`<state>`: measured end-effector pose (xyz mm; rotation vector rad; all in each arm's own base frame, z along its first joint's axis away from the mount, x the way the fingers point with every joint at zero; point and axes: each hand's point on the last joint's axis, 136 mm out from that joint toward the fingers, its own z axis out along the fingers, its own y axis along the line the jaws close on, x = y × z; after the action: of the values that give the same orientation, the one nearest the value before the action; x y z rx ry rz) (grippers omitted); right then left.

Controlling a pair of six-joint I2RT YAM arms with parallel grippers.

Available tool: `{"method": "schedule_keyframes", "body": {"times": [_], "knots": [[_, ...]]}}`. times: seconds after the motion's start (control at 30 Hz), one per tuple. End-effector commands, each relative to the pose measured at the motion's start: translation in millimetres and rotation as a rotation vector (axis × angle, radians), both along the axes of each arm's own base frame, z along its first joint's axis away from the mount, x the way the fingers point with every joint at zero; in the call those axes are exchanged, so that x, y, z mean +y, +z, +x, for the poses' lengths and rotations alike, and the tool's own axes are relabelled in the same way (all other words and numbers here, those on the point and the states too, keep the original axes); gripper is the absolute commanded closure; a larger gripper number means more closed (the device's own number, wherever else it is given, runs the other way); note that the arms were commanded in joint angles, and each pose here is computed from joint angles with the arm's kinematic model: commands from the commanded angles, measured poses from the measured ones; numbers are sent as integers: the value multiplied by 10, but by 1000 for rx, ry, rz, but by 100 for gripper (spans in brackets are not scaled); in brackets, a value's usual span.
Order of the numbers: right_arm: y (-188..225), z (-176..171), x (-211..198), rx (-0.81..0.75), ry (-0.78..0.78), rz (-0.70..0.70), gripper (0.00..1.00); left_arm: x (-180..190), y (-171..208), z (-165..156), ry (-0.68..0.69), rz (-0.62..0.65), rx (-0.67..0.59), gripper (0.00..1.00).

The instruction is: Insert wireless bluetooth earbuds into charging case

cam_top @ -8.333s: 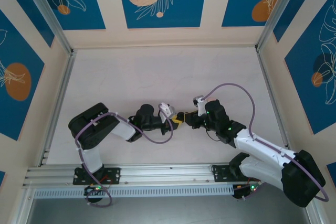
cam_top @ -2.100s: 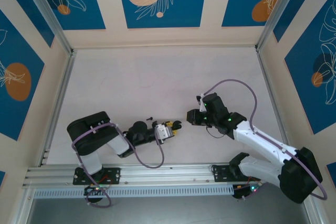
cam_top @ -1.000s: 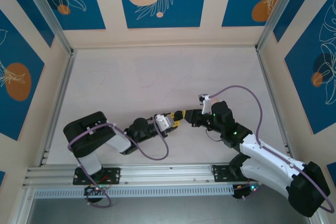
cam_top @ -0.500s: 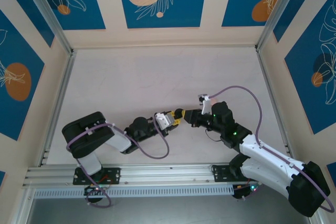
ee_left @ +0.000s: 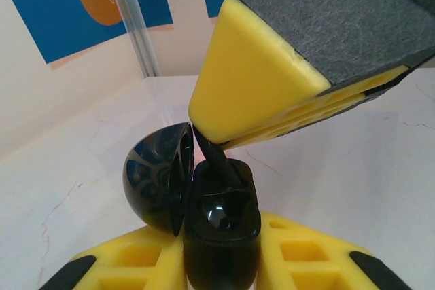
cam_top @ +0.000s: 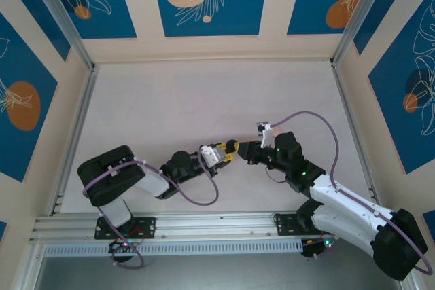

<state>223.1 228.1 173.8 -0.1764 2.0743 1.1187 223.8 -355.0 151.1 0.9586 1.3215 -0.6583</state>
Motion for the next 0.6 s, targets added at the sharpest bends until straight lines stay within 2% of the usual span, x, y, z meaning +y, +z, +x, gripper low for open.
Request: {"method": "schedule_keyframes", "body": {"times": [0.0, 0.57], "knots": [[-144, -101, 39, 31, 47, -16, 82, -40, 338, -22, -7, -99, -38, 74], [-211, -215, 94, 20, 130, -32, 81, -35, 397, -28, -8, -111, -47, 74]]}}
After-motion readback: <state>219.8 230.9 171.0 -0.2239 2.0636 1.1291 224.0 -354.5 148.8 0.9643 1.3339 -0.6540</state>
